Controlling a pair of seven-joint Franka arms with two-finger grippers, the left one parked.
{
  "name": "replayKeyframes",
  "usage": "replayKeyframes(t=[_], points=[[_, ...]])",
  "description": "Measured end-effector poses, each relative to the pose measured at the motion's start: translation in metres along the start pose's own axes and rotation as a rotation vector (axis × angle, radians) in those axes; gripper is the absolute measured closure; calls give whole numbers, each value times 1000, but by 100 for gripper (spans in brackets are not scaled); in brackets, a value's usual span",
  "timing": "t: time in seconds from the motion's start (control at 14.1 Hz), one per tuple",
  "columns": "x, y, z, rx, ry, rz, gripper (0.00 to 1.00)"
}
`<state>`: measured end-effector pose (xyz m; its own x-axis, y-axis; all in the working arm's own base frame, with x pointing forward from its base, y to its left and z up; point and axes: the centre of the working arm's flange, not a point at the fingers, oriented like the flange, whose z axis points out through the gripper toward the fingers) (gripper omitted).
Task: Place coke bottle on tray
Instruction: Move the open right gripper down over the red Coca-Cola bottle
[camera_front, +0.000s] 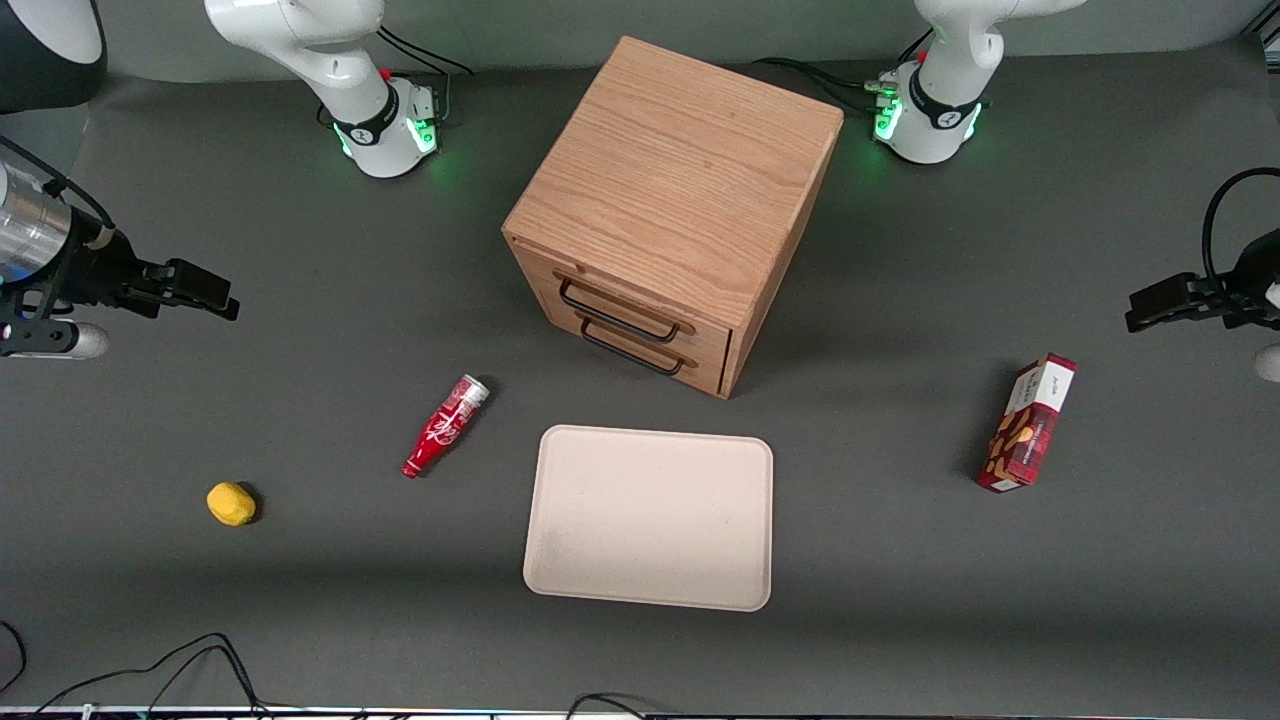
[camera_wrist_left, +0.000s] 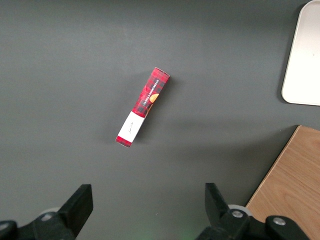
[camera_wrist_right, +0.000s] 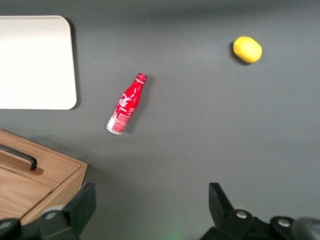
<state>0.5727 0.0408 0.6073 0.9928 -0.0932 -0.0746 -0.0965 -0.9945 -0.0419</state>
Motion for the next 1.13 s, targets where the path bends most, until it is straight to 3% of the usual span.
replayKeyframes(t=[0.35, 0.57, 0.92, 1.13], points=[[3, 1, 5, -2, -10, 3, 0], [7, -10, 28, -15, -79, 23, 0], [17, -66, 85, -66, -175, 175, 0], [29, -122, 141, -90, -166, 281, 0]])
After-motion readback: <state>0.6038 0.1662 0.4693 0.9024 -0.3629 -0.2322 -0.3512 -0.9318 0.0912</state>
